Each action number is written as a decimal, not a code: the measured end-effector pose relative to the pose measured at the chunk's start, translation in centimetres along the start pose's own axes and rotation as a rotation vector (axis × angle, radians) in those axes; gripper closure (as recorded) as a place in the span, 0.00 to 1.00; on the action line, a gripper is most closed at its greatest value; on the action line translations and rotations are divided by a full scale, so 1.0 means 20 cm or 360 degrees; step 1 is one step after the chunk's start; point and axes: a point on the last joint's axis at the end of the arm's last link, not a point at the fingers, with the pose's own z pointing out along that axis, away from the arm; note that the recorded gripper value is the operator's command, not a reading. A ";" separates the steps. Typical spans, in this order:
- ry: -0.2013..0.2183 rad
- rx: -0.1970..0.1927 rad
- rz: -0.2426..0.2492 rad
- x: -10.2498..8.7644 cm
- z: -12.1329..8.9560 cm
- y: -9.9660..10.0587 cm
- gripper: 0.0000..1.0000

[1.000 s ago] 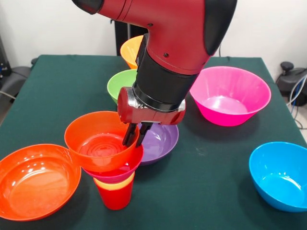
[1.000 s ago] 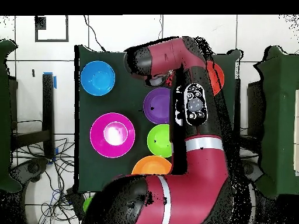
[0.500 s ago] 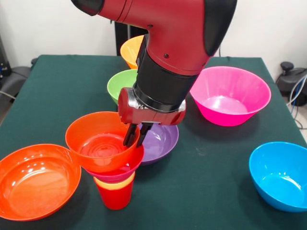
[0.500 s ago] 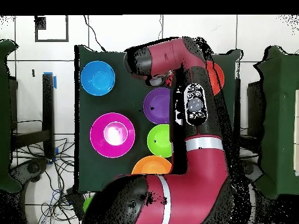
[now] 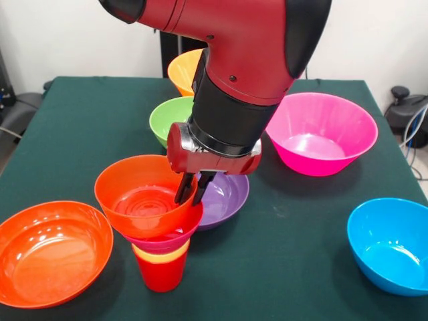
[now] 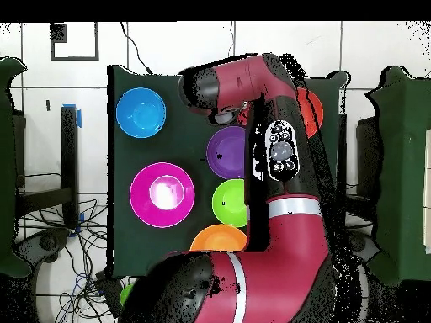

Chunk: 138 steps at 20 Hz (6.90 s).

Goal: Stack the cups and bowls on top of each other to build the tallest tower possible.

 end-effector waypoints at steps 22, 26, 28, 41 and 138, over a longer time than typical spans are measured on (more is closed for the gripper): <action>0.0005 0.0005 -0.0007 0.00 0.00 0.02 0.00; 0.0007 0.0008 -0.0010 0.00 0.00 0.02 0.00; 0.0009 0.0012 -0.0015 0.00 0.00 0.03 0.00; 0.0035 0.0035 -0.0021 0.02 0.00 0.04 0.00; -0.0046 0.0107 0.0017 -0.02 -0.21 -0.09 1.00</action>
